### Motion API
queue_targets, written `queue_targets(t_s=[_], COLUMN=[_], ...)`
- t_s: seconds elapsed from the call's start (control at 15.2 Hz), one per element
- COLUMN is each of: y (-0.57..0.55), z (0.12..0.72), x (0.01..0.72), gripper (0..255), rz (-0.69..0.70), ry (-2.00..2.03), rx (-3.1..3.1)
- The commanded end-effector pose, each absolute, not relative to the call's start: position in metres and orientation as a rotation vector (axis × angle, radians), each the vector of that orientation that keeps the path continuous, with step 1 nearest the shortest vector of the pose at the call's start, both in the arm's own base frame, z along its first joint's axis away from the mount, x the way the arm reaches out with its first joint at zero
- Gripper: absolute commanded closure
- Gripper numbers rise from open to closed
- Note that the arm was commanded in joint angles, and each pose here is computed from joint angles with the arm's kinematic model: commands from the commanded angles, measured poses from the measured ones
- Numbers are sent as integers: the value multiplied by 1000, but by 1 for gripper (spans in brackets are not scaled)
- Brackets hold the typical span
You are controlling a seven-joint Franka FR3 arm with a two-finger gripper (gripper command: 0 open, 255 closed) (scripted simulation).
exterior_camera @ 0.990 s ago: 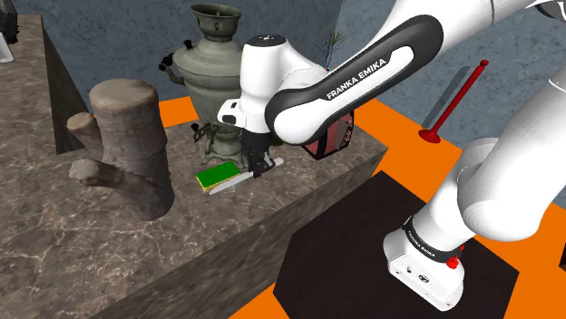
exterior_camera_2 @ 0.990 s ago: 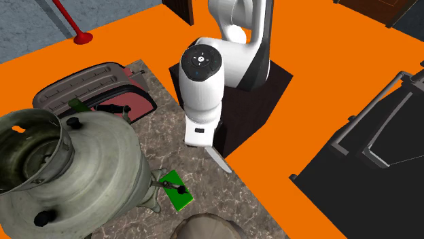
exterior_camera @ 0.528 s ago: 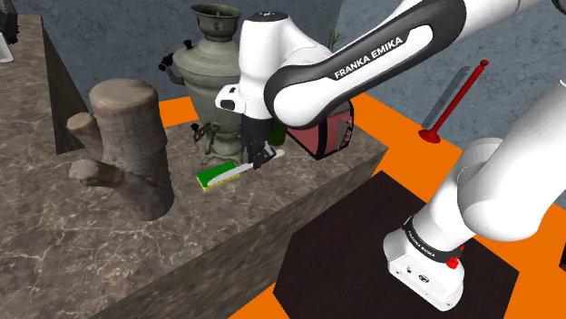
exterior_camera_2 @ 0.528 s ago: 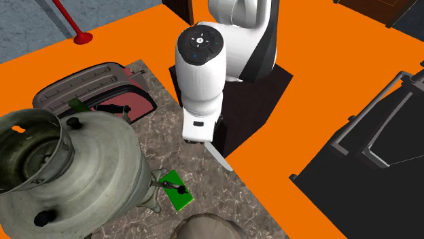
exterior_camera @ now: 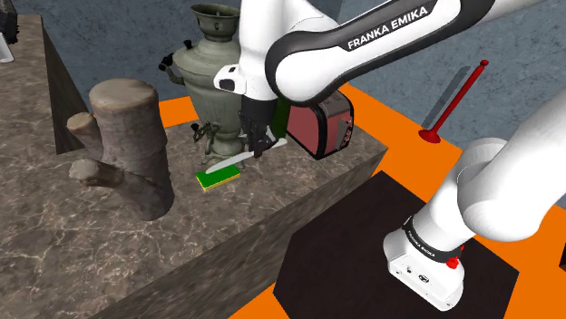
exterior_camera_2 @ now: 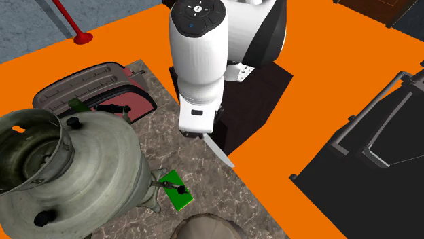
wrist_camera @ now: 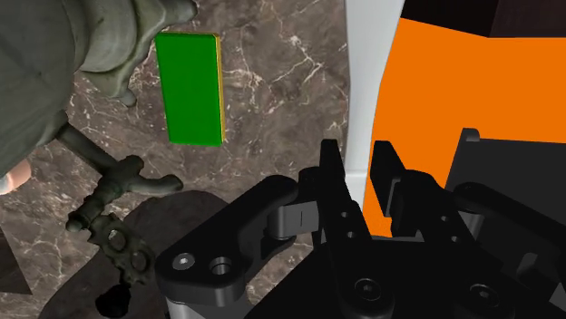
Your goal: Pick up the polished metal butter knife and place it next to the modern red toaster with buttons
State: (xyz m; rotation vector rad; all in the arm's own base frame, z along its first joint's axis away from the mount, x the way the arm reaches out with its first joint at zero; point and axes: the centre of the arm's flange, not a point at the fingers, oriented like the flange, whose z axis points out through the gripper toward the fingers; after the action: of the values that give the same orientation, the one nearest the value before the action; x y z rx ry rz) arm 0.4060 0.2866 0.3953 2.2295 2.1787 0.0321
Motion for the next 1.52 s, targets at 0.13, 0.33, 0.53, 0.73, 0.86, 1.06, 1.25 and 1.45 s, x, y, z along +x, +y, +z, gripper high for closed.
queue_targets(t_s=[0.13,0.33,0.53,0.73,0.86,1.06,1.25,1.45], y=[286,286,286,273,247,207,168,128], z=[417,433,449,459,459,459,459,460], x=[406,406,406,408,410,414,418,422], gripper=[255,255,255,255,255,255,255,255], rz=[31,31,31,31,31,31,31,31], ry=[2179,2179,2179,2179,2179,2179,2179,2179], rx=[2230,2230,2230,2230,2230,2230,2230,2230])
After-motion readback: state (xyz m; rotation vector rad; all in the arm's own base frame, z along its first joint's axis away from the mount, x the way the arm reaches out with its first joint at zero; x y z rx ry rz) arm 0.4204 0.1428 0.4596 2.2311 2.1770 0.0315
